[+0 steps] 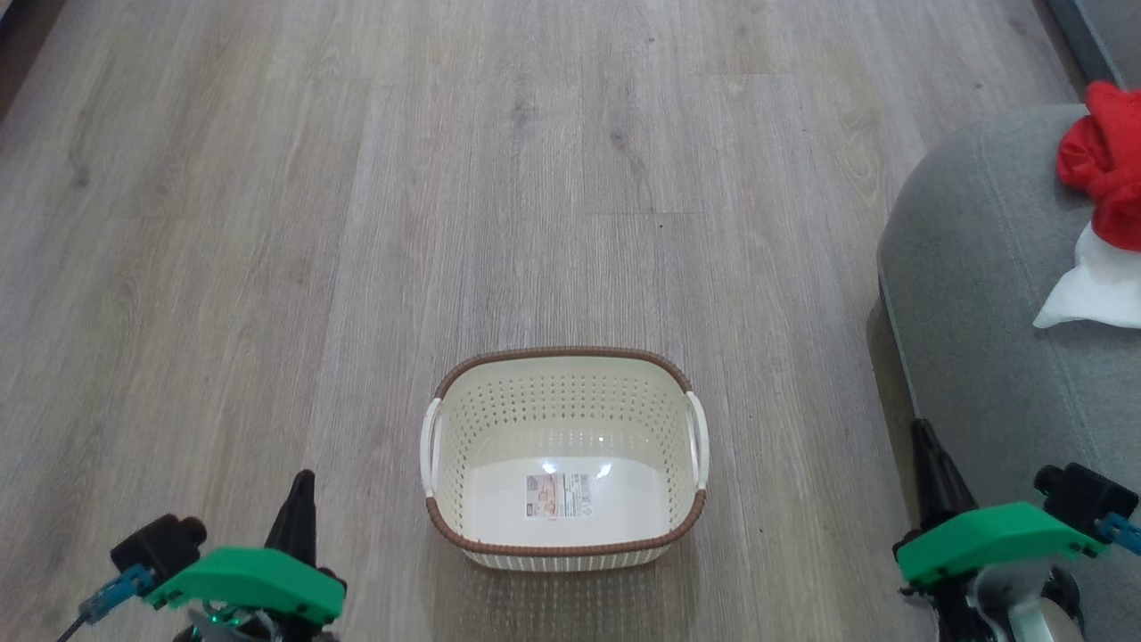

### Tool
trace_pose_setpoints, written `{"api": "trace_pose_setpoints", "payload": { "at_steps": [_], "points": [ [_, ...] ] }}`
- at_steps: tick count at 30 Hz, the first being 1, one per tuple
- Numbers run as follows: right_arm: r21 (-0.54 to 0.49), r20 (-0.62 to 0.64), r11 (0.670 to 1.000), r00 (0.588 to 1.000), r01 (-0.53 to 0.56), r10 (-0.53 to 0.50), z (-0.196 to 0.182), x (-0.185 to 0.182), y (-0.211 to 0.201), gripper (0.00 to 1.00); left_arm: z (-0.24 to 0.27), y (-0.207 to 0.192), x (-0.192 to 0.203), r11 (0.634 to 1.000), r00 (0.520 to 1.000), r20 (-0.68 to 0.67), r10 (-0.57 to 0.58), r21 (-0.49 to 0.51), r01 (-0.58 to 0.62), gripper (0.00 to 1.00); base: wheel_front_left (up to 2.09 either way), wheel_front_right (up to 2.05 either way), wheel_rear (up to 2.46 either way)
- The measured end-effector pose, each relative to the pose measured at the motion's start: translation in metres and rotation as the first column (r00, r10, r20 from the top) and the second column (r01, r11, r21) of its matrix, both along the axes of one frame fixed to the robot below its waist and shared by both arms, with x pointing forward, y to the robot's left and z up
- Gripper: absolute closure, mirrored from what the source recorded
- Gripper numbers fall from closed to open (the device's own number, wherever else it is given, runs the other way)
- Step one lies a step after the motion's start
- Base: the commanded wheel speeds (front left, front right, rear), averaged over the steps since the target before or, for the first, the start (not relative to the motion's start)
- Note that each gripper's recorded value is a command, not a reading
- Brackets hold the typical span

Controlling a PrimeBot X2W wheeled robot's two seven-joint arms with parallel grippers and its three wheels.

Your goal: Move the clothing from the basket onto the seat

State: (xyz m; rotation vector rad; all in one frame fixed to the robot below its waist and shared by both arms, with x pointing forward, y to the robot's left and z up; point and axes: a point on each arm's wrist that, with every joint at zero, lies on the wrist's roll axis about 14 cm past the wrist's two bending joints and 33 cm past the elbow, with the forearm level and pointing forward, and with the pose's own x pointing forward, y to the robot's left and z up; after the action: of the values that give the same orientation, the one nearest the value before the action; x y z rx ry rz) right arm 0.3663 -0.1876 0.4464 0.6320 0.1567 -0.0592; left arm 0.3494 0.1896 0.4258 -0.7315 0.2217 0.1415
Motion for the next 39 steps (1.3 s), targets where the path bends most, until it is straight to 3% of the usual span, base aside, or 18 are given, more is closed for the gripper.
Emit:
{"api": "trace_pose_setpoints", "payload": {
  "at_steps": [21,39],
  "points": [
    [0.237,-0.012,0.969,0.998,0.064,-0.063,0.003,0.0,-0.008,1.0,0.009,0.0,0.007,0.976,0.999,0.019,0.044,-0.214,-0.038,1.0,0.0,0.0,0.0],
    [0.442,-0.021,0.891,0.995,0.099,-0.1,0.007,0.001,-0.012,1.0,0.018,-0.001,0.011,0.915,0.997,0.037,0.071,-0.4,-0.051,1.0,0.0,0.0,0.0]
  ]
}}
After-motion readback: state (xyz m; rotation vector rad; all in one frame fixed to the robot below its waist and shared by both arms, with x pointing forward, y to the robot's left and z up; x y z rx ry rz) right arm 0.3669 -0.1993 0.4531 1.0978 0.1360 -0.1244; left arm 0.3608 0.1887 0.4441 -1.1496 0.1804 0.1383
